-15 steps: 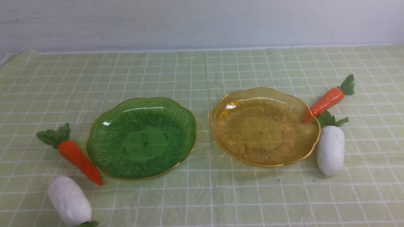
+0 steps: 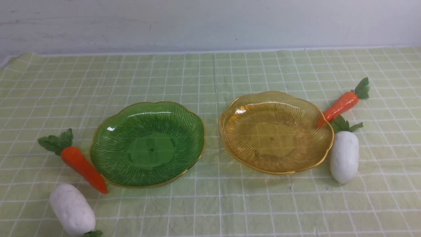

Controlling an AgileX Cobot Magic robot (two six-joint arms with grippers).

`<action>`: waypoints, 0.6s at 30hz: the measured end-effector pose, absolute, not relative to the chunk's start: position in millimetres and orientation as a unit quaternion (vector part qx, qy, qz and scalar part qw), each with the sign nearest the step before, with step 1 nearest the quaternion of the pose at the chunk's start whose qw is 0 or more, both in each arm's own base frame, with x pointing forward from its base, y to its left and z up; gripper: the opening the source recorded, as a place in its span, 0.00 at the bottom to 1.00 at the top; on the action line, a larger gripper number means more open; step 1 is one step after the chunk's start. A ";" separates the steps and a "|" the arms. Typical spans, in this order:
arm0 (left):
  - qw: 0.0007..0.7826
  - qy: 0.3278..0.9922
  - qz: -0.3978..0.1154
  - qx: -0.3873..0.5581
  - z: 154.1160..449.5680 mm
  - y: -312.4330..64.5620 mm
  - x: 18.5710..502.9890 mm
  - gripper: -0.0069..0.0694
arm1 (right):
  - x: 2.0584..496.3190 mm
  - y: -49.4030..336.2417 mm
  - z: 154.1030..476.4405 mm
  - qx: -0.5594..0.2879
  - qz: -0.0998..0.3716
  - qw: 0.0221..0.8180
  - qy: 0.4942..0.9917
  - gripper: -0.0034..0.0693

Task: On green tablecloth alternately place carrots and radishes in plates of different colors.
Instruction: 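Pick up the white radish and place it in the left plate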

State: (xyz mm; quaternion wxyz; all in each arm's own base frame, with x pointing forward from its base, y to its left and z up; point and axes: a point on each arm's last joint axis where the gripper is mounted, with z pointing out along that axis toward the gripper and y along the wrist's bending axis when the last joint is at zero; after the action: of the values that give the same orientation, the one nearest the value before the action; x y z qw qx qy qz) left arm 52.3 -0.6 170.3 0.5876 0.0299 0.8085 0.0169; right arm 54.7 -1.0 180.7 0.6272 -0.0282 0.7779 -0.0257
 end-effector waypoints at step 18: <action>0.725 0.646 -0.172 -0.166 208.0 1.8 56.3 0.08 | 54.7 -1.3 180.8 -0.031 -0.030 0.627 0.777 0.03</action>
State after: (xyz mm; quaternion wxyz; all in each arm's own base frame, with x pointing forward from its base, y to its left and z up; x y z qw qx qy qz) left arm 56.3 1.8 208.0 0.7252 -0.1659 0.6459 -0.1715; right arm 54.7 -1.3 180.8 0.6275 -0.0313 0.7774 -0.0301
